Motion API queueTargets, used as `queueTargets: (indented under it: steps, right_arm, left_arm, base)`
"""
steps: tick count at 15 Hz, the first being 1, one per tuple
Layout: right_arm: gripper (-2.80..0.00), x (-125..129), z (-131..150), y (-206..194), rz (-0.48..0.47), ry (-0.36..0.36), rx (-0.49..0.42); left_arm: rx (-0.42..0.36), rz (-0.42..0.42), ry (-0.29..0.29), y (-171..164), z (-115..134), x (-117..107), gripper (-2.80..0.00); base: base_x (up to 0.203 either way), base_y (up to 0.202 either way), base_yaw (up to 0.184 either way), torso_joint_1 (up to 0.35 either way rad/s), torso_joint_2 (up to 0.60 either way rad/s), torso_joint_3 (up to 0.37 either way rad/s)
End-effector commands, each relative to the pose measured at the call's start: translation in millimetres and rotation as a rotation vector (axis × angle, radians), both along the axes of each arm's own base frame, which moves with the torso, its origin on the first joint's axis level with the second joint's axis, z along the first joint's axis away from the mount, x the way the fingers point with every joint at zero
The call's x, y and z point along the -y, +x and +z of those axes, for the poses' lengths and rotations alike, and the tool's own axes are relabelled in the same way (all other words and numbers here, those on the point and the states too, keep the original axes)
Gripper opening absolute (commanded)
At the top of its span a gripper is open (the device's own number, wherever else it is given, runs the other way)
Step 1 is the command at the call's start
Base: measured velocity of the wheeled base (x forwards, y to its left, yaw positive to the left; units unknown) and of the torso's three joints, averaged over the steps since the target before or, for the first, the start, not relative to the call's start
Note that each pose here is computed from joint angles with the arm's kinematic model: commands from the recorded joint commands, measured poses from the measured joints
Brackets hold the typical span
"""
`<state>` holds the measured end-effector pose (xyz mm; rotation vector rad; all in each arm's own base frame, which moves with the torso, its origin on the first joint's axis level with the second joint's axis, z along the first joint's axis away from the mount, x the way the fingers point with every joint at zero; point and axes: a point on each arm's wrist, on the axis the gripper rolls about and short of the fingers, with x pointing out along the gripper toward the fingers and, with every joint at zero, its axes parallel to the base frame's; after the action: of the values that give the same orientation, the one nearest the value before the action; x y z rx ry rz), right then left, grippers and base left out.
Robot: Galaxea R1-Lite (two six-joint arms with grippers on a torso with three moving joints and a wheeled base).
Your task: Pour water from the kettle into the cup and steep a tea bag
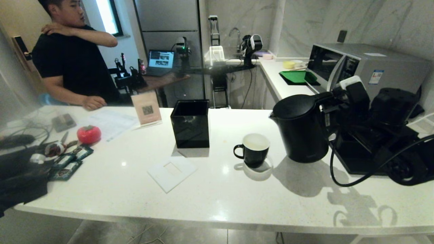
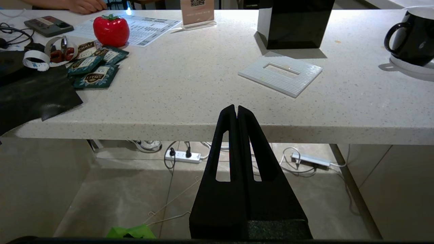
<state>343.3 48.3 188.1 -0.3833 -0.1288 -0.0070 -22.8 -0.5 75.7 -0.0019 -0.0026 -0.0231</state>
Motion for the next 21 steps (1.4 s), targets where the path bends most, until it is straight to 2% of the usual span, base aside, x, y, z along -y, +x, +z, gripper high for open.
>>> queueTargets:
  steps: [1,14,21]
  right_arm:
    - [-2.8,-0.2,-1.6,6.6,-0.005,-0.014,0.006]
    - [-2.8,4.4,-1.7,26.9,-0.043,-0.154,0.017]
    - [-2.8,1.6,1.3,25.9,0.0,-0.238,0.04]
  left_arm:
    - [0.0,0.0,-0.001,0.0,0.0,0.0,-2.8]
    - [0.0,0.0,-0.001,0.0,0.0,0.0,-2.8]
    - [0.0,0.0,0.0,0.0,0.0,0.0,-2.8]
  base:
    - [0.0,0.0,0.0,0.0,0.0,0.0]
    - [0.0,0.0,0.0,0.0,0.0,0.0]
    - [0.0,0.0,0.0,0.0,0.0,0.0]
